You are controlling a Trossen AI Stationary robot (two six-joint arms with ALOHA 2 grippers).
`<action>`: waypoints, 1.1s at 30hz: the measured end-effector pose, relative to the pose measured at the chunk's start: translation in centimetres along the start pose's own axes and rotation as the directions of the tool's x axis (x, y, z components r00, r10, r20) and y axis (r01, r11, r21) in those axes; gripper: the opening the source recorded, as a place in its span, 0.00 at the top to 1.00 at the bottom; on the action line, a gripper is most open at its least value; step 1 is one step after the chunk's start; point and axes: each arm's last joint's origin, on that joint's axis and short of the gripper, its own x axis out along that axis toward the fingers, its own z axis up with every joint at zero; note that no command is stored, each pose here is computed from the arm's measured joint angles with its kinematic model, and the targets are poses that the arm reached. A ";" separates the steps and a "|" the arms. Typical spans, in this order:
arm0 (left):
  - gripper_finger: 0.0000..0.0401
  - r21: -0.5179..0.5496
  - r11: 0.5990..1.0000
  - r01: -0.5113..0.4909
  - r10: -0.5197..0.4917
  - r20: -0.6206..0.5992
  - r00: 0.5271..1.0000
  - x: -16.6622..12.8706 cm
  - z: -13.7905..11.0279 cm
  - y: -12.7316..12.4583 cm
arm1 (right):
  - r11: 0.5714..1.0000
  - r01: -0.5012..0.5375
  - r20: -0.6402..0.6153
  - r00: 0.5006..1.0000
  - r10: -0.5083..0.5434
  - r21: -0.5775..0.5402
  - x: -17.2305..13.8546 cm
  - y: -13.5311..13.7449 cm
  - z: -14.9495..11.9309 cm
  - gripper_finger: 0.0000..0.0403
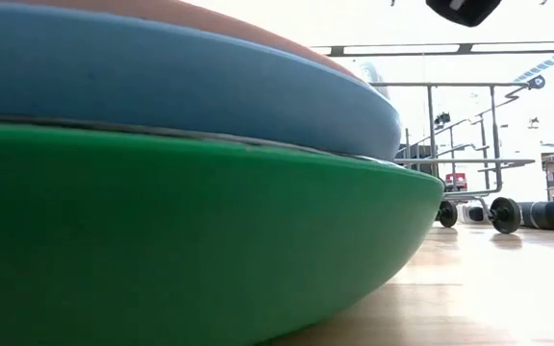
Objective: Sort dishes
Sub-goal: Put the pink plate into the dish rack
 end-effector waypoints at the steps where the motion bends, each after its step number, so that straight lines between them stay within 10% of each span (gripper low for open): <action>1: 0.42 0.000 1.000 -0.003 0.003 -0.006 1.000 0.3 -0.2 -0.3 | 1.000 -0.014 0.014 1.000 0.014 0.014 0.5 0.2 -0.3 0.88; 13: 0.42 -0.061 0.998 0.006 -0.009 -0.052 0.999 0.9 -2.5 -2.2 | 0.978 -0.011 0.099 0.995 -0.010 0.210 4.4 0.9 -5.0 0.81; 33: 0.42 -0.086 0.996 -0.010 0.009 -0.021 1.000 2.9 -3.3 -3.8 | 0.980 0.086 0.244 0.969 -0.041 -0.178 12.4 5.6 -4.8 0.84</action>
